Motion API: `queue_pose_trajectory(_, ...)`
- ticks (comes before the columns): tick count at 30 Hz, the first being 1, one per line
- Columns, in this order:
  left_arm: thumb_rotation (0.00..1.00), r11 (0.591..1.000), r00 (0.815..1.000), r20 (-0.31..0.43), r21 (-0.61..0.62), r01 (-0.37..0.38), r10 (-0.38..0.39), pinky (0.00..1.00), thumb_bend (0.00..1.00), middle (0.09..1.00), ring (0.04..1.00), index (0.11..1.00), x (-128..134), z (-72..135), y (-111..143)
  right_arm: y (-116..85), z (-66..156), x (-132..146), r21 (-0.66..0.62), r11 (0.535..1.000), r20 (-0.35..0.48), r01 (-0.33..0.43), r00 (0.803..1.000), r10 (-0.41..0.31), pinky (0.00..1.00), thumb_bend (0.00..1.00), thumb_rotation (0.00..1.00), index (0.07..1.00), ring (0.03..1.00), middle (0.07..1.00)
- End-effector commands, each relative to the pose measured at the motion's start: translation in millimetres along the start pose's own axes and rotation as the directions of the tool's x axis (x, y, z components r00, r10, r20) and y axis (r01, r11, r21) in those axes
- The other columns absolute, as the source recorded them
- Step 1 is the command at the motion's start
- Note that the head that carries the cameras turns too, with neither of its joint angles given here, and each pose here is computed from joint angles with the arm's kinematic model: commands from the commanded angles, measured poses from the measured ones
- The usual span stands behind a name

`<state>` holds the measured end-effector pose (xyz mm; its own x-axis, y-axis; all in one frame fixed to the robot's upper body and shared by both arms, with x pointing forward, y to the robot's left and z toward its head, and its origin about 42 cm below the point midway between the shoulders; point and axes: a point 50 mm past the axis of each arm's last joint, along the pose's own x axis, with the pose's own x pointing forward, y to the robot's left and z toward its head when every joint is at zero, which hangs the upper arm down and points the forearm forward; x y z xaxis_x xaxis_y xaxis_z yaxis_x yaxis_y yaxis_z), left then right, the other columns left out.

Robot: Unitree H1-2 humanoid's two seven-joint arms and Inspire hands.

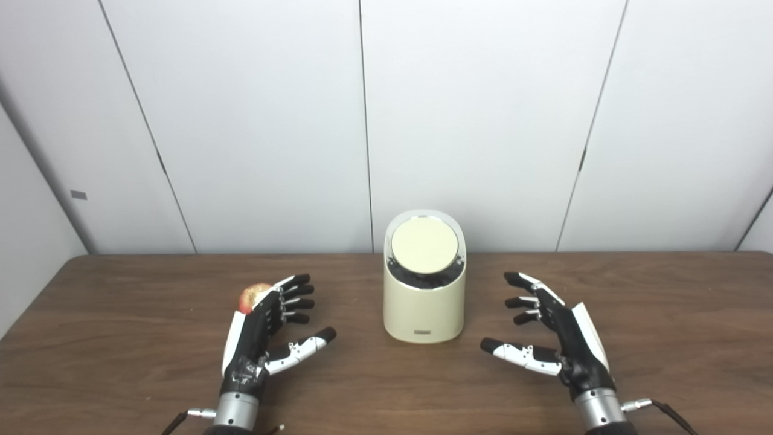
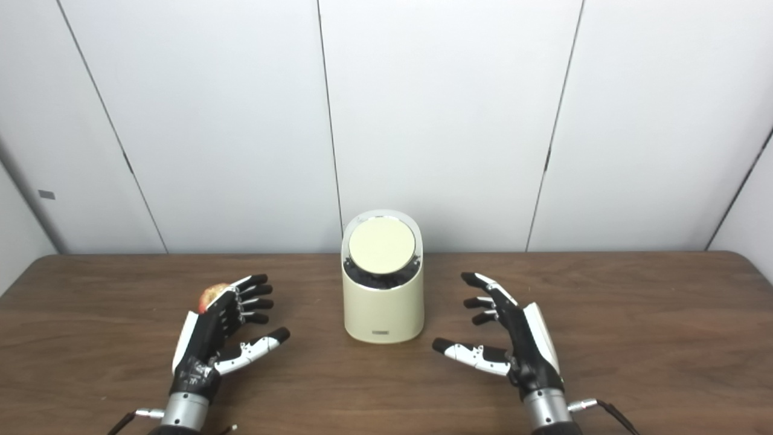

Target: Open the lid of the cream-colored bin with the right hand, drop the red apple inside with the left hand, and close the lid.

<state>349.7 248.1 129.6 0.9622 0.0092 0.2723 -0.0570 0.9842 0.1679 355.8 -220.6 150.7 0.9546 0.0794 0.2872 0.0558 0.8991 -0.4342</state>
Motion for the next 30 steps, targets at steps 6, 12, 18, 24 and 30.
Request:
queue_pose_trajectory(6, 0.06, 1.000, 0.997, 0.073, -0.007, -0.003, 0.003, 0.63, 0.75, 0.752, 0.699, 0.789, 12.2, 14.0, 2.0, -4.1, 16.4, 10.6, 0.008, 1.000, 0.079, 0.027, 0.996, -0.028, 0.57, 0.66, 0.30, 0.803, 0.706, 0.832)
queue_pose_trajectory(12, 0.07, 1.000, 0.997, 0.074, -0.002, -0.002, 0.002, 0.62, 0.75, 0.755, 0.704, 0.794, 12.6, 14.2, 2.8, -3.5, 17.0, 10.4, 0.008, 1.000, 0.077, 0.024, 0.997, -0.024, 0.58, 0.65, 0.30, 0.805, 0.709, 0.835)
queue_pose_trajectory(18, 0.05, 1.000, 0.997, 0.075, -0.002, -0.001, 0.001, 0.61, 0.74, 0.750, 0.699, 0.792, 12.3, 14.3, 2.8, -3.6, 17.2, 10.1, 0.018, 1.000, 0.073, 0.023, 0.997, -0.025, 0.58, 0.66, 0.31, 0.803, 0.708, 0.836)
queue_pose_trajectory(24, 0.08, 1.000, 0.997, 0.078, 0.003, 0.001, -0.001, 0.63, 0.74, 0.752, 0.702, 0.795, 11.9, 14.7, 3.0, -3.9, 17.5, 10.1, 0.013, 1.000, 0.074, 0.024, 0.997, -0.025, 0.58, 0.66, 0.30, 0.804, 0.708, 0.834)
queue_pose_trajectory(30, 0.07, 1.000, 0.997, 0.076, -0.002, 0.000, 0.000, 0.62, 0.74, 0.756, 0.705, 0.796, 11.6, 15.4, 2.7, -4.1, 17.1, 10.4, 0.008, 1.000, 0.077, 0.023, 0.997, -0.024, 0.57, 0.66, 0.31, 0.805, 0.706, 0.834)
